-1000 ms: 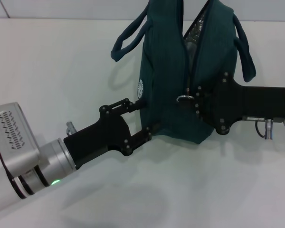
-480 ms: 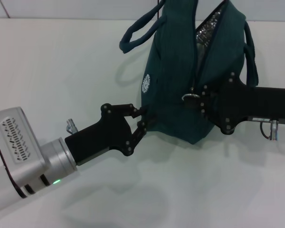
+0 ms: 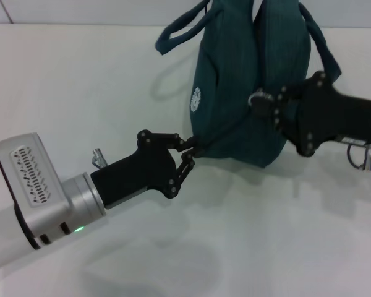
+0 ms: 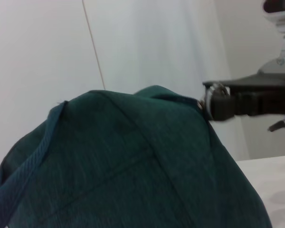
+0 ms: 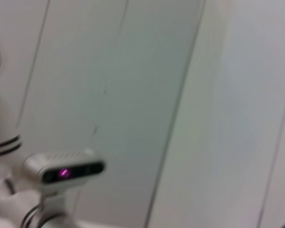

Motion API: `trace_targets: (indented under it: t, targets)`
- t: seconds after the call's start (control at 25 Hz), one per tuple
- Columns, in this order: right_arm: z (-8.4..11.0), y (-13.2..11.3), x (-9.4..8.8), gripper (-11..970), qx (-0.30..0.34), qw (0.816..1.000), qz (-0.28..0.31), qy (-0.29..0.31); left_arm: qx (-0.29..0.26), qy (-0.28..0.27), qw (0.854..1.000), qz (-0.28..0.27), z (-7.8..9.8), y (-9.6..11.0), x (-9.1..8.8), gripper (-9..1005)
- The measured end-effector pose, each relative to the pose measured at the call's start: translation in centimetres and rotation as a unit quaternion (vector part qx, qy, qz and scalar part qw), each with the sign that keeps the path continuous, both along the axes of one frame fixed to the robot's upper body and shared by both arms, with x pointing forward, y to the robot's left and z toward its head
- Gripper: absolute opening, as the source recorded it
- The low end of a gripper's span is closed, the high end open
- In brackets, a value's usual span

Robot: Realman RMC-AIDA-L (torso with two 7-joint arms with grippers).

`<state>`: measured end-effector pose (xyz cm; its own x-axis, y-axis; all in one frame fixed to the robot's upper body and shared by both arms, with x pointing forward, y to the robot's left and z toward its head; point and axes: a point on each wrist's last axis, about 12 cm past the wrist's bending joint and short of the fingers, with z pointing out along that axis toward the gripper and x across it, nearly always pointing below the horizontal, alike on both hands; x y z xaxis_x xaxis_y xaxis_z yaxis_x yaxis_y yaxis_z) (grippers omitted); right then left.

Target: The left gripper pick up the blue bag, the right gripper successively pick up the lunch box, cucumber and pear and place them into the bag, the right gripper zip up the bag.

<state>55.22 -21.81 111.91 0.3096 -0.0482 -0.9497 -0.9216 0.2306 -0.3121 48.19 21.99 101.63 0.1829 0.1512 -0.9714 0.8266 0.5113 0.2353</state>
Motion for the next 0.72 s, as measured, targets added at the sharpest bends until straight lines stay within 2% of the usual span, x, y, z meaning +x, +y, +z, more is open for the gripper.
trace_targets:
  t: [0.16,0.48,0.72]
  targets:
    - [0.2,-0.3,-0.1,8,0.030,0.999,-0.016,-0.010,0.010,0.003,1.000,-0.003,-0.2,0.0,0.1,73]
    - [0.1,-0.4,0.1,7,0.039,0.999,-0.027,-0.014,0.016,0.004,1.000,-0.012,-0.2,-0.2,0.1,62]
    - [0.2,-1.2,0.5,7,0.096,0.992,-0.083,-0.022,0.025,0.009,1.000,-0.009,-0.4,0.0,0.2,60]
